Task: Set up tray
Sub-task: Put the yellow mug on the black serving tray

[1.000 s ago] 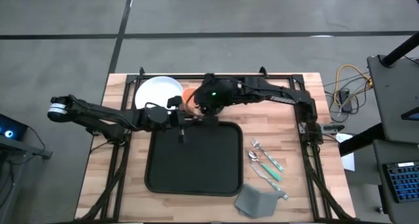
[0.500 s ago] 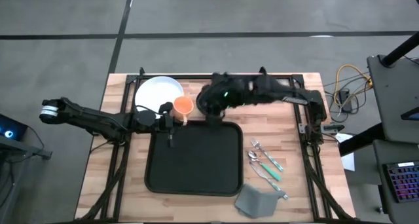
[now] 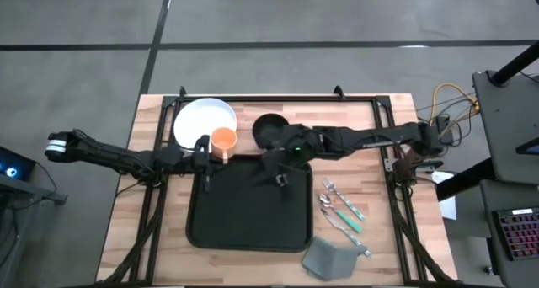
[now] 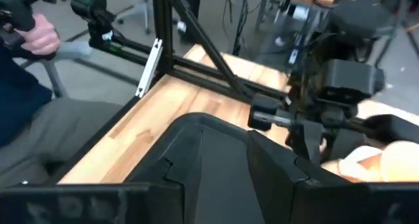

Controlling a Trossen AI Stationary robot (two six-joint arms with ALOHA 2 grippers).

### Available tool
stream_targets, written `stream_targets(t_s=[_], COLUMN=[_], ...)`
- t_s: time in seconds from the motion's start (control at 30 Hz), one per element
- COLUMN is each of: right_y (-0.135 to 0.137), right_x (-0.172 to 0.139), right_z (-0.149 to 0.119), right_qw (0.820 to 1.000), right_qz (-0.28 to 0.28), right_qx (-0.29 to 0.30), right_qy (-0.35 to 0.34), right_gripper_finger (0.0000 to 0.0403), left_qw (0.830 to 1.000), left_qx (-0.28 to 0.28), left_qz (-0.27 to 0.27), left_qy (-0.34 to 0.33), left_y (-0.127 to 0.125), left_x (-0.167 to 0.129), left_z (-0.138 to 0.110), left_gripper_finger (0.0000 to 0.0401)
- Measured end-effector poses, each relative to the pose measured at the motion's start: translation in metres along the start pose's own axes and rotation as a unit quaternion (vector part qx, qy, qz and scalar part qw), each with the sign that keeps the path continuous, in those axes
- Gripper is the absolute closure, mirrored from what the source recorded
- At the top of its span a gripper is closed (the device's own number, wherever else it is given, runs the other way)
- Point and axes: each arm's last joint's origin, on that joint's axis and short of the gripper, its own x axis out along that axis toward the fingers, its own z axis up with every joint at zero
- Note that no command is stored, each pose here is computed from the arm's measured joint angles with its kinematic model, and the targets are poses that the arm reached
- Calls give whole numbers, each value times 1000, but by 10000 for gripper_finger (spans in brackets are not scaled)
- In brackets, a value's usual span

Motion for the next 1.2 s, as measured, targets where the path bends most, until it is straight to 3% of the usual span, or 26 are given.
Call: stream_targets(t_s=[0.17, 0.33, 0.6, 0.8, 1.2], right_y=[11, 21, 34, 37, 37], right_x=[-20, -22, -24, -30, -30], right_z=[-27, -73, -137, -149, -150], right_qw=[998, 993, 986, 985, 986], right_qz=[-9, -17, -22, -23, -21], right_qx=[2, -8, -3, 1, 8], right_qy=[-61, -114, -165, -170, -165], right_gripper_finger=[296, 302, 310, 307, 302], left_qw=[1000, 1000, 999, 999, 997], left_qx=[-8, -24, -5, 2, -24], left_qz=[1, -3, -37, -45, -68], left_qy=[-11, -5, 10, -15, 26], left_y=[1, 0, -8, -9, -15], left_x=[-5, -6, -11, -17, -18], left_z=[-1, -6, -22, -31, -40], left_gripper_finger=[401, 401, 401, 401, 401])
